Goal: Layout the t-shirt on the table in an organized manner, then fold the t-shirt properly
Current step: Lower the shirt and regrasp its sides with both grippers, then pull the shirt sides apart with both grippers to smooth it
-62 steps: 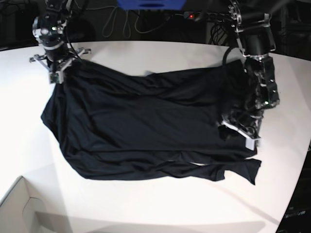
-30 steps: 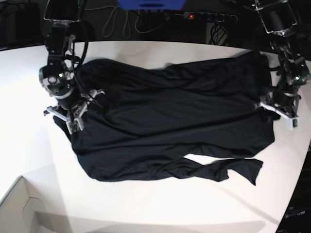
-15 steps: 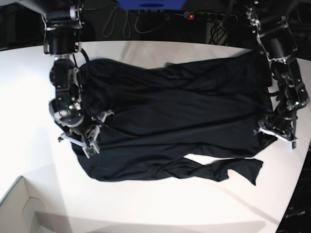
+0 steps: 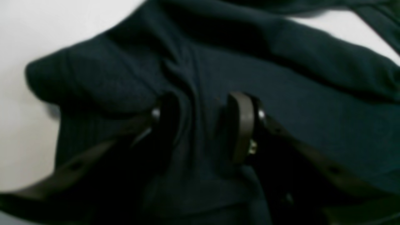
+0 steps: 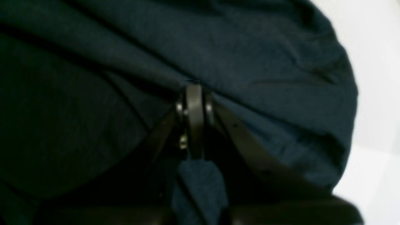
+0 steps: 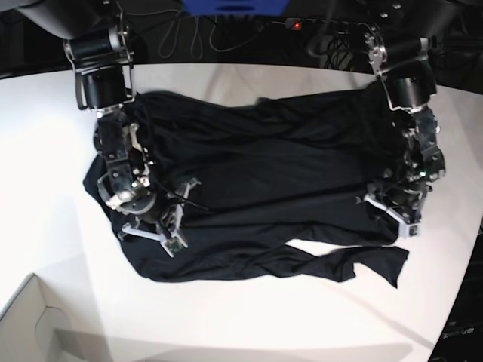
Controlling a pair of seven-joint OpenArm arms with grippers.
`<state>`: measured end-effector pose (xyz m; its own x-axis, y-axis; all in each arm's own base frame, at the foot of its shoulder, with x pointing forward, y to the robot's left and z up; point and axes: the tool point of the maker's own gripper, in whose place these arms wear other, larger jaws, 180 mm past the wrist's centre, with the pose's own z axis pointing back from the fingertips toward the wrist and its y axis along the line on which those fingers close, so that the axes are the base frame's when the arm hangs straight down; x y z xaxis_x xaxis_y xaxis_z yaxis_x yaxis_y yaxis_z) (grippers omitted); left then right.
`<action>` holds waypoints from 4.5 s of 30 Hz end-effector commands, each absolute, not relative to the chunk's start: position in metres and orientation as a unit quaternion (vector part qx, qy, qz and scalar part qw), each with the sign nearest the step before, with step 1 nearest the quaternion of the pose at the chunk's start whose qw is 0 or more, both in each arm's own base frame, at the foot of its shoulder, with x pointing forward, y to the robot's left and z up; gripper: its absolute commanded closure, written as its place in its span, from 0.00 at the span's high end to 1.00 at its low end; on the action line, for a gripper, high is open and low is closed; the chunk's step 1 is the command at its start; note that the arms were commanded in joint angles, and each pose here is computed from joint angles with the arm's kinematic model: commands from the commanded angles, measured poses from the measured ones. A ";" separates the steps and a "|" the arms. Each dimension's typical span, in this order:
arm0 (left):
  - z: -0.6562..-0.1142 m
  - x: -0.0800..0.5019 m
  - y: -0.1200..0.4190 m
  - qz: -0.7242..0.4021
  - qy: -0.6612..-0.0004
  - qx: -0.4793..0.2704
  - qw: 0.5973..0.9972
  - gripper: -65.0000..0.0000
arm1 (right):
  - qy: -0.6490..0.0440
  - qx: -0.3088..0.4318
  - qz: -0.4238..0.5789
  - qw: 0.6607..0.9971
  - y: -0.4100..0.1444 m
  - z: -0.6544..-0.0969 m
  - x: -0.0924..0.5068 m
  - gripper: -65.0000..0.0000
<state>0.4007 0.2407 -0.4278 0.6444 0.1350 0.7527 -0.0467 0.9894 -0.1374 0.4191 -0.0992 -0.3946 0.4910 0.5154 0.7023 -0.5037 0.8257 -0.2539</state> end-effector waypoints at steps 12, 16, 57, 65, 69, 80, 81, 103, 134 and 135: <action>-0.418 0.352 0.159 -0.068 -0.423 -0.075 0.901 0.40 | -0.443 -0.024 0.291 0.848 -0.113 -0.366 0.440 0.00; -0.399 0.348 0.138 -0.108 -0.444 -0.079 0.886 0.40 | -0.444 -0.024 0.291 0.847 -0.113 -0.366 0.440 0.00; -0.408 0.357 0.207 0.043 -0.451 -0.057 0.890 0.40 | -0.421 -0.019 0.293 0.858 -0.115 -0.389 0.414 0.00; -0.429 0.365 0.202 0.054 -0.424 -0.076 0.901 0.07 | -0.412 -0.016 0.293 0.863 -0.115 -0.397 0.407 0.00; -0.426 0.368 0.203 0.056 -0.427 -0.076 0.899 0.02 | -0.408 -0.023 0.295 0.864 -0.122 -0.399 0.404 0.00; -0.322 0.426 0.252 0.019 -0.534 -0.008 0.845 0.00 | -0.405 -0.027 0.296 0.865 -0.127 -0.401 0.403 0.00; -0.314 0.431 0.256 0.018 -0.541 -0.004 0.841 0.00 | -0.400 -0.026 0.296 0.867 -0.127 -0.405 0.399 0.00; -0.320 0.424 0.287 0.006 -0.519 0.045 0.854 0.55 | -0.416 -0.046 0.308 0.854 -0.139 -0.390 0.392 0.00; -0.425 0.321 0.304 0.032 -0.396 0.051 0.916 0.52 | -0.399 0.003 0.251 0.882 -0.147 -0.403 0.487 0.00; -0.424 0.320 0.305 0.030 -0.396 0.053 0.916 0.52 | -0.401 0.008 0.246 0.883 -0.148 -0.408 0.486 0.00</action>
<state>0.3218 0.2989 -0.4262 0.6726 0.0278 0.7395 -0.0951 0.9943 0.0491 0.4761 -0.1440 -0.4198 0.5639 0.4105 0.7166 -0.4437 0.8824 -0.1563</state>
